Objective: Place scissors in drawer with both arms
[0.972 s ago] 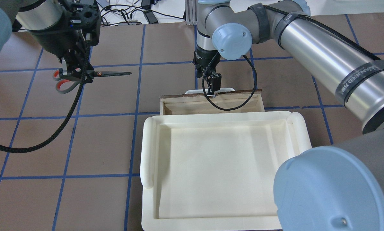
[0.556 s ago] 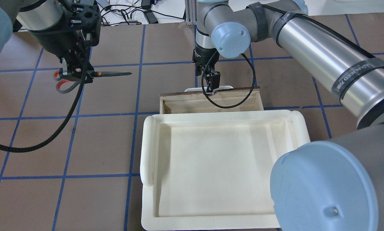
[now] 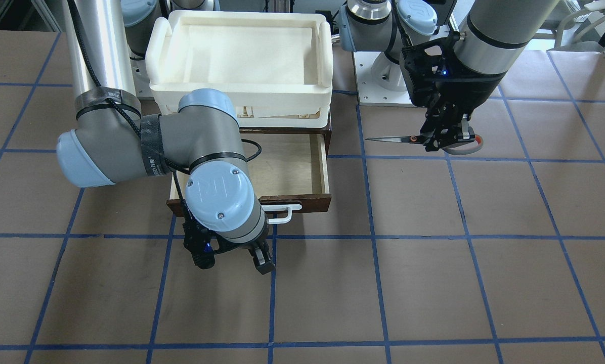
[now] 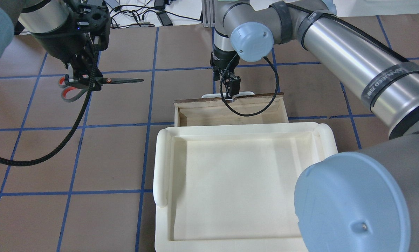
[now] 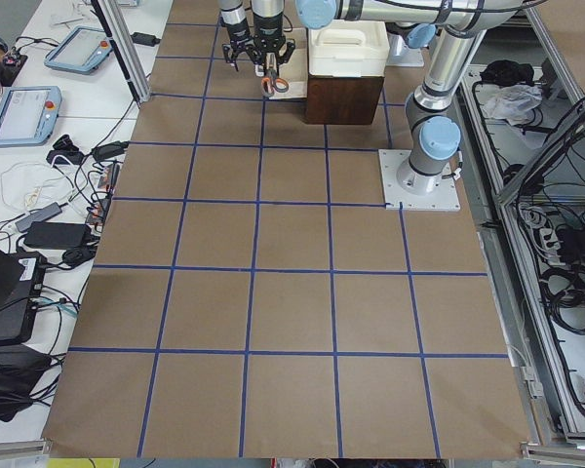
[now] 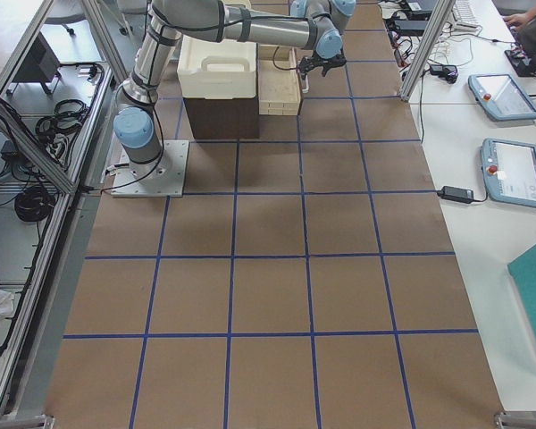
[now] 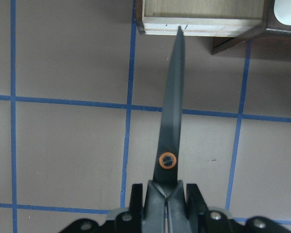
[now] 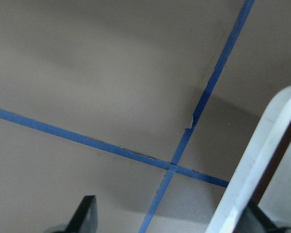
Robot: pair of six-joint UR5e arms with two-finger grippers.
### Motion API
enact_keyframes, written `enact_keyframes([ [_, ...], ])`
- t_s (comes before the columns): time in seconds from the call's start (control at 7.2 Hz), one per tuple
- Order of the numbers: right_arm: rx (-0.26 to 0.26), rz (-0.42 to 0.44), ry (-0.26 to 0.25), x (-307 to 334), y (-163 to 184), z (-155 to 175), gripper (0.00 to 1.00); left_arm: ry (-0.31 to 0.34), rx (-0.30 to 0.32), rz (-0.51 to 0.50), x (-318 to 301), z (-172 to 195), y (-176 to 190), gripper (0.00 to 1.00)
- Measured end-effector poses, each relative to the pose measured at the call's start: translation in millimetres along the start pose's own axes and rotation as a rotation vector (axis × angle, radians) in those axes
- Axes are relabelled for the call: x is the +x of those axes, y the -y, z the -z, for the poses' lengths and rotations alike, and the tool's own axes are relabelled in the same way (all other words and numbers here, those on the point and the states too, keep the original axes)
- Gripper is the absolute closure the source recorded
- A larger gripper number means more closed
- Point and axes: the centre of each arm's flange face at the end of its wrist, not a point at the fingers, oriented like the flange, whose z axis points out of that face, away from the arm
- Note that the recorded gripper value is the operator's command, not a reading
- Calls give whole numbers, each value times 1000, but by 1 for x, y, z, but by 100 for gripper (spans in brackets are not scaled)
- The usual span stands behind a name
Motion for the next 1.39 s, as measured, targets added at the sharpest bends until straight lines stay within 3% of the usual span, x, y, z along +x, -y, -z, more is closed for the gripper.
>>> enact_keyframes([
  [1.39,5,40,10,-6,25,4,0,1,-2,-2,0,1,0,96],
])
